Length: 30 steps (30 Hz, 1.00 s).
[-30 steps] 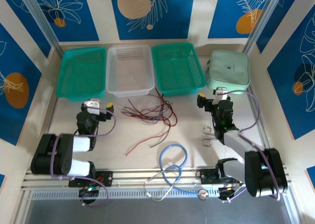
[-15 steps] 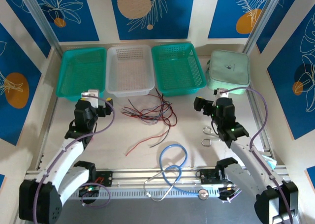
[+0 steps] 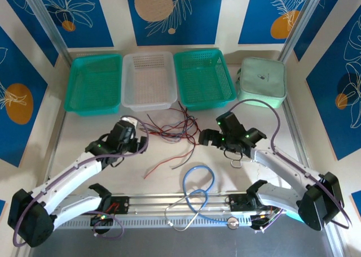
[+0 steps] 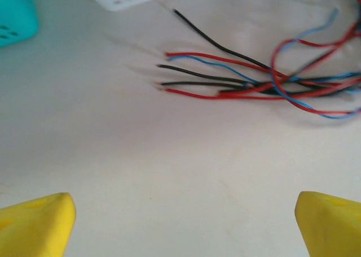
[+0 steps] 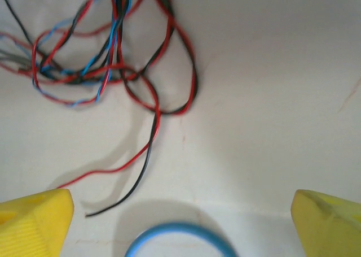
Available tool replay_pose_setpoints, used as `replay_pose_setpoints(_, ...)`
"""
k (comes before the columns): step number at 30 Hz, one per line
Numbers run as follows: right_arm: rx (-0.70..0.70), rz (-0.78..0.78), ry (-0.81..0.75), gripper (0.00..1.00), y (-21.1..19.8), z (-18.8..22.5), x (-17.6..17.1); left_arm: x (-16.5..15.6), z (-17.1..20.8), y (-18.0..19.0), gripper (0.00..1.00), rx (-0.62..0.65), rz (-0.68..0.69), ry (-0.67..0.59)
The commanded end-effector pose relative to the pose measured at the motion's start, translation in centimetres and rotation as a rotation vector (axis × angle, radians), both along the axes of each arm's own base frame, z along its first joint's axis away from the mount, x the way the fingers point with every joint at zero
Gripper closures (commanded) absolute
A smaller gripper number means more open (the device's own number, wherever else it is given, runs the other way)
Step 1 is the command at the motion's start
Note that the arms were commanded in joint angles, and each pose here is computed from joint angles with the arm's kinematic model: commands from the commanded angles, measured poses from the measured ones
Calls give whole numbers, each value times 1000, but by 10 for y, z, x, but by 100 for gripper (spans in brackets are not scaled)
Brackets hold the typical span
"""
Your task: Untangle the cables
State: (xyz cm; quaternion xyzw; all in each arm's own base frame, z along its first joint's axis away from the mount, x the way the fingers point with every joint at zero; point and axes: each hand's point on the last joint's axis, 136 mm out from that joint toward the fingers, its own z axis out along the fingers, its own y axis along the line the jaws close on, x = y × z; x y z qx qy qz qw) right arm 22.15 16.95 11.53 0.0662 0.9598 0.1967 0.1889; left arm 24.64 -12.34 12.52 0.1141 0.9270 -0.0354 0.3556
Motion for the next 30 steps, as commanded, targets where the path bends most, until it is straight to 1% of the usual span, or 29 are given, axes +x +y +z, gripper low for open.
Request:
replay_pose_setpoints(1,66,-4,124,3,21,-13,-18,-8,3,-7,1,-16,33,3)
replay_pose_setpoints(3,49,21,143,6,30,-22,-17,-11,-2,-11,1,14,25,4)
replay_pose_setpoints(4,61,39,162,8,38,-26,-17,-12,-5,-14,1,38,14,4)
replay_pose_setpoints(7,83,89,208,16,58,-28,-11,-13,-9,-24,1,76,-29,-7)
replay_pose_setpoints(11,66,118,233,33,71,-38,0,-12,-11,-45,1,37,-102,-11)
replay_pose_setpoints(14,56,128,276,40,76,-47,1,-18,-14,-59,1,13,-192,10)
replay_pose_setpoints(17,44,118,314,43,75,-55,1,-27,-20,-62,1,6,-246,43)
replay_pose_setpoints(22,17,93,366,44,78,-64,5,-40,-33,-55,1,16,-242,115)
replay_pose_setpoints(25,-16,84,381,42,79,-67,7,-48,-39,-55,4,13,-252,165)
replay_pose_setpoints(30,-25,63,365,38,76,-63,8,-65,-48,-45,13,68,-246,292)
